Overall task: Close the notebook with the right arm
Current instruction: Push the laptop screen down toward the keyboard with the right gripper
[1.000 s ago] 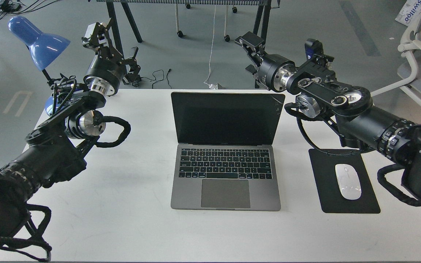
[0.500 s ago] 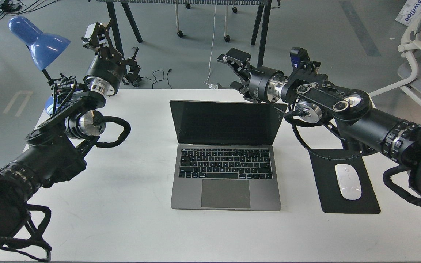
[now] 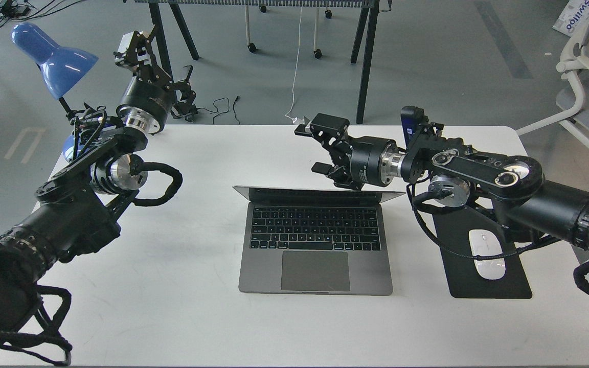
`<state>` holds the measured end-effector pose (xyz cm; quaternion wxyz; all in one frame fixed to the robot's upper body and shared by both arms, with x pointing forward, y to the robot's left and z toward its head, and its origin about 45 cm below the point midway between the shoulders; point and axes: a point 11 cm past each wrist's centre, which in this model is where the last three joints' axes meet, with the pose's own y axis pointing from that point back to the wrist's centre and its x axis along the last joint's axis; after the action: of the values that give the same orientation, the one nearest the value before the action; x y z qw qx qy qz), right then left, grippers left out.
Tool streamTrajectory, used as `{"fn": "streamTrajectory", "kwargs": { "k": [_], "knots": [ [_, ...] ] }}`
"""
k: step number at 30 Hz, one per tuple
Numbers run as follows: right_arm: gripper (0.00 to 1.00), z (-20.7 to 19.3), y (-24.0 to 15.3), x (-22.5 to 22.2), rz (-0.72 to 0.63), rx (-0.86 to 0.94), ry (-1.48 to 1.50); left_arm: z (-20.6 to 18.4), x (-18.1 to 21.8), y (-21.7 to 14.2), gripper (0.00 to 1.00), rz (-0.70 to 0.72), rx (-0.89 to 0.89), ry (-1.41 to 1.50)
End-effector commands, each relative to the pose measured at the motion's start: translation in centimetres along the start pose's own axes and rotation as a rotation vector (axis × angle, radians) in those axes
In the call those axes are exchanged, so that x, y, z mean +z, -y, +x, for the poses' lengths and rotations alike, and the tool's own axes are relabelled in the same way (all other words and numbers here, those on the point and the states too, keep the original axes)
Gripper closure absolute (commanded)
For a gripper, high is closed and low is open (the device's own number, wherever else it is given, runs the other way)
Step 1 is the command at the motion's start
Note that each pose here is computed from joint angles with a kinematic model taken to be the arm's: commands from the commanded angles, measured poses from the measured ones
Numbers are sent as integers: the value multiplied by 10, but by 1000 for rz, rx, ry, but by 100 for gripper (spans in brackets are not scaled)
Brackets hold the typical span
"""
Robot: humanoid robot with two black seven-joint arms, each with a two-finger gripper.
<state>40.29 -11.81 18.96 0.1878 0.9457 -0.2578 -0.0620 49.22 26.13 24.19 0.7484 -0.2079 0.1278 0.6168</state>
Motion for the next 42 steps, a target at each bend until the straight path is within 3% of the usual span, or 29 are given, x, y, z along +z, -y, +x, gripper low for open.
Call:
{"fn": "streamTrajectory", "kwargs": {
  "k": [1, 28, 36, 42],
  "knots": [
    [0, -20, 0, 31, -35, -38, 57, 0, 0, 0, 0, 0, 0, 0],
    [0, -74, 2, 121, -201, -76, 88, 1, 0, 0, 0, 0, 2, 2],
    [0, -70, 7, 107, -176, -72, 75, 1, 0, 0, 0, 0, 2, 2],
    [0, -31, 15, 42, -37, 5, 32, 1, 0, 0, 0, 0, 2, 2]
  ]
}}
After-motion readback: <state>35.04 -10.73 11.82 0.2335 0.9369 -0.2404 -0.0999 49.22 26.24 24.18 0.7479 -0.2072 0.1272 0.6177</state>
